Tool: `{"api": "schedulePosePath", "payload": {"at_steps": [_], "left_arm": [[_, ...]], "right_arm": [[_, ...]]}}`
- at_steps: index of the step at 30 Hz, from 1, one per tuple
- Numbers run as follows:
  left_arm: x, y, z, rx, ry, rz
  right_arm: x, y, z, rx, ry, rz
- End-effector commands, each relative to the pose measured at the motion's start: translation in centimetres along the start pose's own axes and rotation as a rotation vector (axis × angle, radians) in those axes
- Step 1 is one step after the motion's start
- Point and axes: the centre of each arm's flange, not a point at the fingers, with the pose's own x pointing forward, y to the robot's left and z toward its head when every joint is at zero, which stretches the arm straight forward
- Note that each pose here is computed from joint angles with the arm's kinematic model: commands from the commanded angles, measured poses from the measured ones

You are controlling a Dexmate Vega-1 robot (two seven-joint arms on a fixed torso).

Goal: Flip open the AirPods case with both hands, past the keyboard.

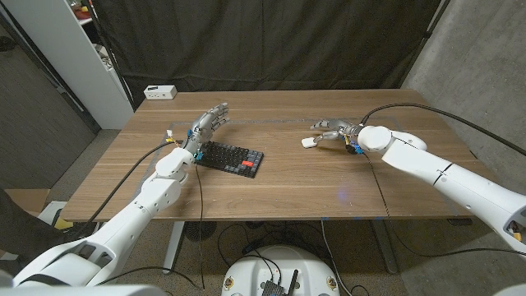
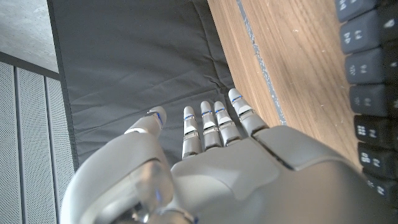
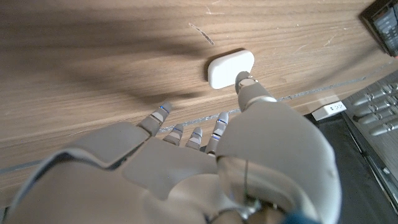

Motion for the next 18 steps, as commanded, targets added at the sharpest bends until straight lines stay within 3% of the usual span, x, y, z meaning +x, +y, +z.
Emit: {"api": "schedulePosePath", "payload": {"at_steps": [1,18], "left_arm": [[0.6,0.1,0.1,-0.002,-0.012,-0.005],[1.4,0.2,0.5,0.004,-0.017,-0.005]], "right_arm": [[1.8,0.1,1.4,-0.109,0.050,0.063],[3.0,0.6,1.3,-0.145,0.093,0.098]]}}
